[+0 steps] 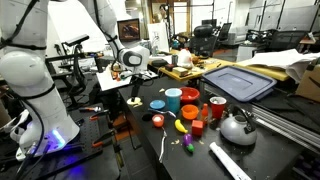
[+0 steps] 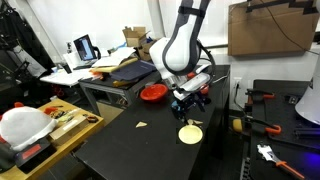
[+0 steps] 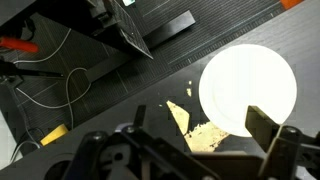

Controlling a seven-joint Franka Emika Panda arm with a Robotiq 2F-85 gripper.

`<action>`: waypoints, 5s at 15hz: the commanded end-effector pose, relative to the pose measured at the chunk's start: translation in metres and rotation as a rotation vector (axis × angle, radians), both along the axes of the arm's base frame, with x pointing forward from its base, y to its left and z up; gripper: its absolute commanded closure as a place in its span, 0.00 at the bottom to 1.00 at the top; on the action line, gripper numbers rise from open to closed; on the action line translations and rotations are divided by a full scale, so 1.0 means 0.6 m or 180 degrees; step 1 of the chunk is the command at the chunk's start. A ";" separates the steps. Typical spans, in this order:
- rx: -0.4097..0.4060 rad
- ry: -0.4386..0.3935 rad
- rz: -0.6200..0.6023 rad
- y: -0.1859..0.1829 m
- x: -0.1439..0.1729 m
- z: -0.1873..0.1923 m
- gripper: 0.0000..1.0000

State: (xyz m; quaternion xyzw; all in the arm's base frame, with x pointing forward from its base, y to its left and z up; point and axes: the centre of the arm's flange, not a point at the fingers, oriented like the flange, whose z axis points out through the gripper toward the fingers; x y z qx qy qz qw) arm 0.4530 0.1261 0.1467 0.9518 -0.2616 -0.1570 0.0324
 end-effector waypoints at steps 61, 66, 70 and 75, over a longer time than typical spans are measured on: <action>-0.0302 -0.0088 0.0022 0.067 -0.014 -0.038 0.00; -0.0272 -0.0069 0.0033 0.074 -0.020 -0.034 0.00; -0.0217 -0.0129 0.0035 0.078 -0.026 -0.013 0.00; -0.0135 -0.0219 -0.0055 0.066 -0.024 0.016 0.00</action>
